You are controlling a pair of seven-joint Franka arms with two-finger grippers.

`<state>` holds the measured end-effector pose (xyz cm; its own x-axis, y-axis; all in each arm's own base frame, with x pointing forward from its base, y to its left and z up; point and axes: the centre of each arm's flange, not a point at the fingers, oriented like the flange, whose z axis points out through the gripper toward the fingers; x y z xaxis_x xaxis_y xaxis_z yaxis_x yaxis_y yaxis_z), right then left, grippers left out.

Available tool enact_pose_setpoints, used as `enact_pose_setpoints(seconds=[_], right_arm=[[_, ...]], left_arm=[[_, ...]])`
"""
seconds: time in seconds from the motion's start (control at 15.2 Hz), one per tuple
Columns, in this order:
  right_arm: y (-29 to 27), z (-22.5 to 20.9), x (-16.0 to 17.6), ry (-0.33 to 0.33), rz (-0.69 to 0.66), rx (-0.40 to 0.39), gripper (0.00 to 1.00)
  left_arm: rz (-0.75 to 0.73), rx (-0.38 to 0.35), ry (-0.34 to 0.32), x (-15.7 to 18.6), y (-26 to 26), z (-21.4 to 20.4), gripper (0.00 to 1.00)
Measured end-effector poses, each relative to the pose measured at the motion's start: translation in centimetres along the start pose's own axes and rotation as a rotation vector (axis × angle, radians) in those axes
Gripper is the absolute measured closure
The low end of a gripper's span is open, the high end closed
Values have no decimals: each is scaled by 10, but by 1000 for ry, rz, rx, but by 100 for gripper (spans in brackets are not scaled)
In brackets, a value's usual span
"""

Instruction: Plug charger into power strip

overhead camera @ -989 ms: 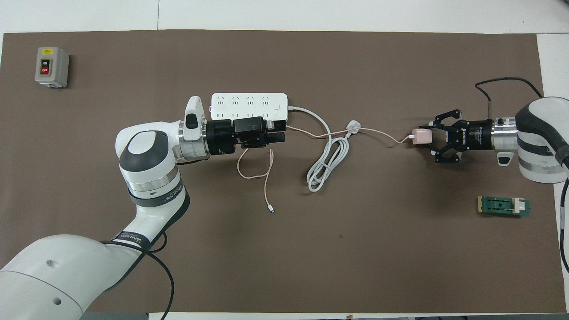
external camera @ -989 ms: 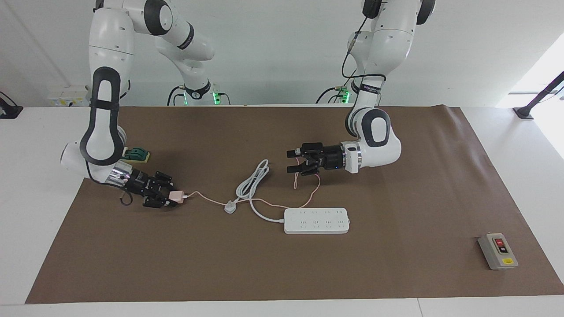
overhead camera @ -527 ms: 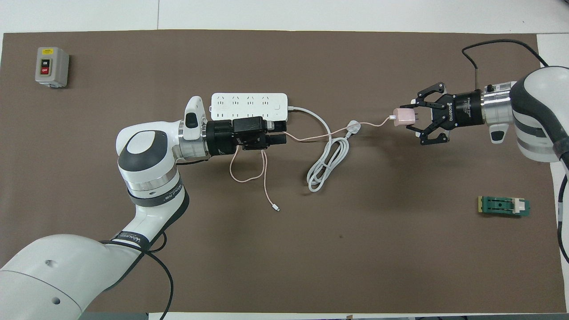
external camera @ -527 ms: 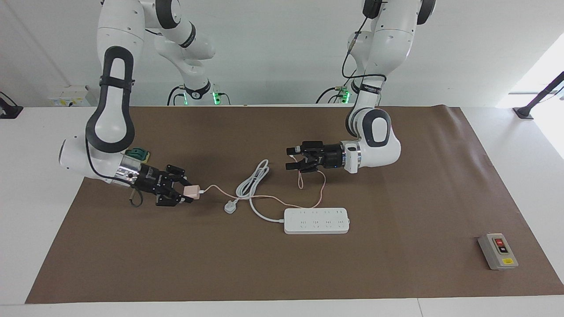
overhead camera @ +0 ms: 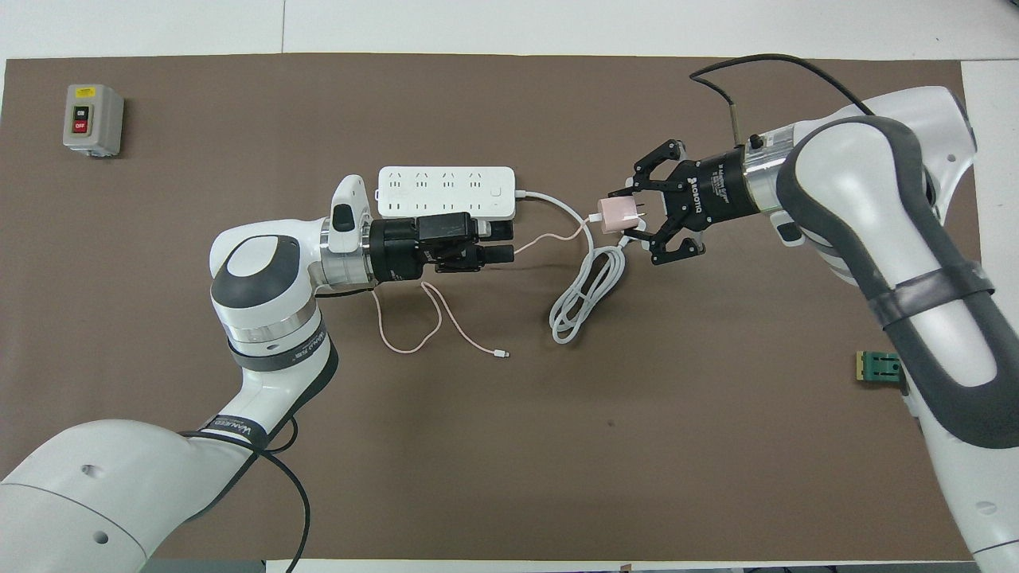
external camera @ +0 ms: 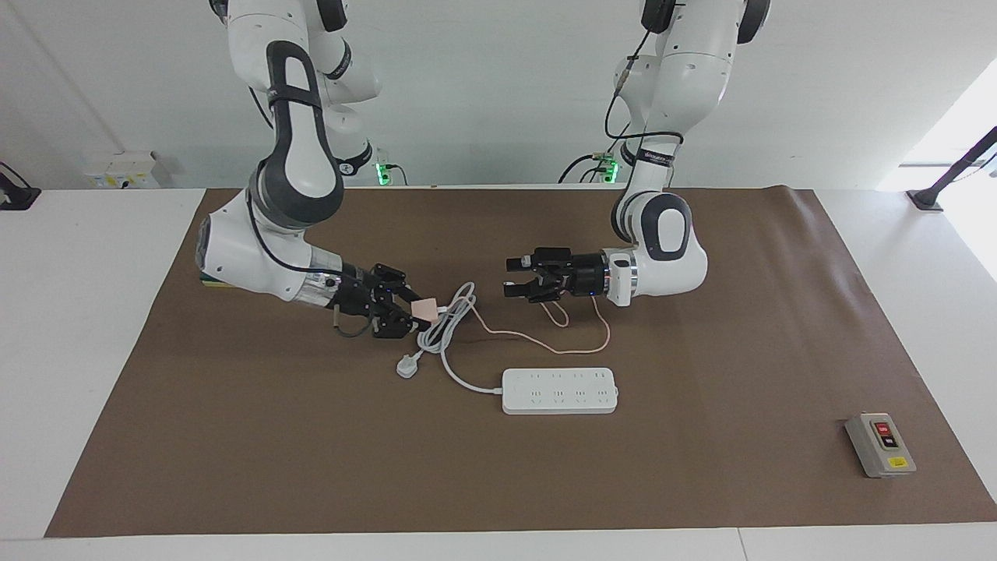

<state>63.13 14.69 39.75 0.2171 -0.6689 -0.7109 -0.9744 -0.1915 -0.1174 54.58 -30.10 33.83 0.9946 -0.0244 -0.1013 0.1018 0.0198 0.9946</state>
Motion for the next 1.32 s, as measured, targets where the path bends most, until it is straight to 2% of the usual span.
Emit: enact_pose_setpoints(seconds=[0.2,0.33,0.53,0.99,1.32], right_arm=[[-4,32,-33,48,5,6,48],[-6,46,-56,55,18,12,48],[-17,42,-79,51,50,36,48],[-28,60,-108,52,83,60,48],[-28,65,-110,54,81,57,48]], left_arm=[[-4,-12,10,1,1,0,0],[-4,-13,13,2,1,-1,0],[-4,-13,17,2,1,-3,0],[-7,-12,19,3,1,-4,0],[-6,-12,19,3,1,-4,0]])
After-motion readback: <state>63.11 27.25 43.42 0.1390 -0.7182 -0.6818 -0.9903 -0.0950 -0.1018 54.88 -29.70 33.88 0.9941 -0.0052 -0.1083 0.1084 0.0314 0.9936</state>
